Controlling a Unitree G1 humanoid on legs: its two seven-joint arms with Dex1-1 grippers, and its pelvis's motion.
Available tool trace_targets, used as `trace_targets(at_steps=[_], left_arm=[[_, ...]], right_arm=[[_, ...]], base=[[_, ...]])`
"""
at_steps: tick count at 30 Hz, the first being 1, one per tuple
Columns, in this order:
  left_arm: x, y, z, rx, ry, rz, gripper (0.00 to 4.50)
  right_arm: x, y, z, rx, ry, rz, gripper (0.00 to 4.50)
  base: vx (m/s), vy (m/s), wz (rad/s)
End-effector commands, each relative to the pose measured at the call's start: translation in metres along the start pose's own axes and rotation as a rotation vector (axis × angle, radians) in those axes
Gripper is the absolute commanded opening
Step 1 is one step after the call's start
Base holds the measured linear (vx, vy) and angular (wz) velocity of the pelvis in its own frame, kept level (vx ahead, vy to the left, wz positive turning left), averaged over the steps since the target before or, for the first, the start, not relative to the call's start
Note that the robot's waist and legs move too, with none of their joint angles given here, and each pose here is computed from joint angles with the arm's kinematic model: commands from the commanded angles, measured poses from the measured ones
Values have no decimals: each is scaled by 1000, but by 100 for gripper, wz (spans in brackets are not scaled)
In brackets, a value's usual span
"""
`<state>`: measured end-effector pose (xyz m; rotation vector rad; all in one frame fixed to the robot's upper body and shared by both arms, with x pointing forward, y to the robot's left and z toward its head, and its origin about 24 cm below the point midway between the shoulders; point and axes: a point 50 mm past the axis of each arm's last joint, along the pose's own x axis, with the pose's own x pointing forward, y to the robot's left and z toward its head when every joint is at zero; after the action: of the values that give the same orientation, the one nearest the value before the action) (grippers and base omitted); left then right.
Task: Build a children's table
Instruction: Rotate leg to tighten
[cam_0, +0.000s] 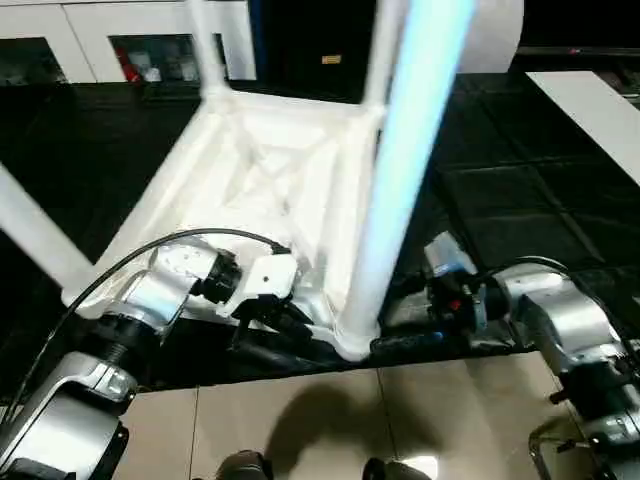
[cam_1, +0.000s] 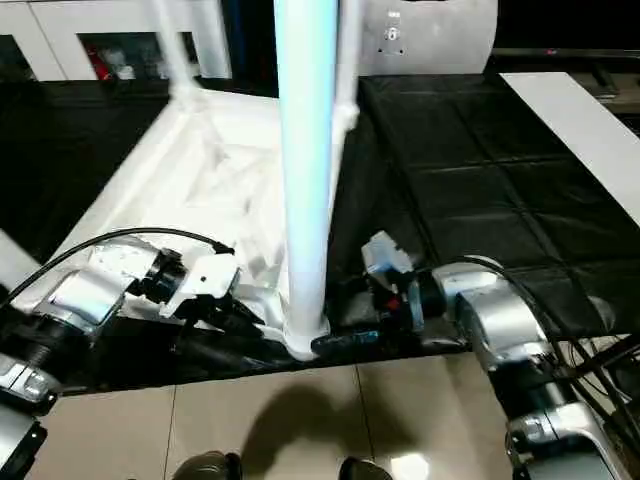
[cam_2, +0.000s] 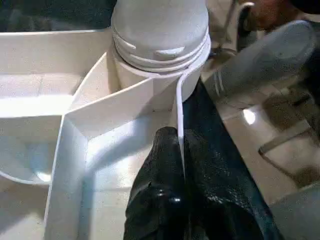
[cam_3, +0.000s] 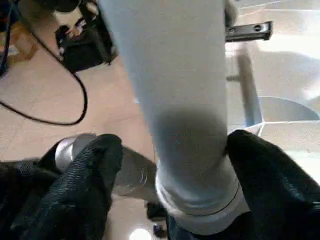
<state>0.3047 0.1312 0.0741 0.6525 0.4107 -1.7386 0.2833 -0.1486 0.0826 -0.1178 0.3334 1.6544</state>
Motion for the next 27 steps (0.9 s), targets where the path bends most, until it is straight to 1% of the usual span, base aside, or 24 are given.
trace_targets(at_steps=[1, 2, 3, 5, 6, 7, 10, 12, 16, 17, 20, 21, 22, 24, 27], left_arm=[[20, -7, -2, 17, 51, -137, 0], [20, -7, -2, 21, 52, -141, 0], [20, -7, -1, 23, 52, -142, 0], [20, -6, -1, 29, 53, -148, 0], [20, -5, 0, 32, 55, -151, 0], [20, -5, 0, 33, 55, -152, 0], [19, -4, -1, 33, 58, -152, 0], [18, -3, -2, 32, 62, -149, 0], [16, -3, -3, 21, 62, -135, 0], [15, -2, -4, 11, 57, -121, 0], [15, -1, -5, -6, 47, -106, 0], [15, -1, -4, -22, 32, -93, 0], [17, 0, -4, -59, 3, -58, 0], [18, 1, -4, -76, -13, -34, 0], [24, 5, -2, -129, -45, 48, 0]], right_arm=[[3, -1, 1, -14, 15, 34, 327], [4, -2, 2, -13, 13, 42, 316], [5, -2, 2, -13, 13, 45, 316], [8, -3, 3, -14, 11, 63, 302], [11, -3, 4, -14, 11, 82, 277], [11, -3, 4, -13, 11, 85, 277], [13, -3, 4, -9, 13, 110, 257], [14, -2, 3, -5, 15, 127, 232], [15, -1, 2, 3, 14, 140, 223], [15, 1, 1, 10, 9, 147, 216], [17, 3, 1, 26, -10, 146, 212], [19, 4, 0, 42, -29, 129, 212], [26, 5, -1, 73, -83, 70, 211], [30, 5, -2, 87, -103, 34, 211], [47, 2, -6, 127, -166, -129, 211]], base=[[0, 0, 0], [0, 0, 0], [0, 0, 0], [0, 0, 0], [0, 0, 0], [0, 0, 0], [0, 0, 0], [0, 0, 0], [0, 0, 0], [0, 0, 0], [0, 0, 0], [0, 0, 0], [0, 0, 0], [0, 0, 0], [0, 0, 0]])
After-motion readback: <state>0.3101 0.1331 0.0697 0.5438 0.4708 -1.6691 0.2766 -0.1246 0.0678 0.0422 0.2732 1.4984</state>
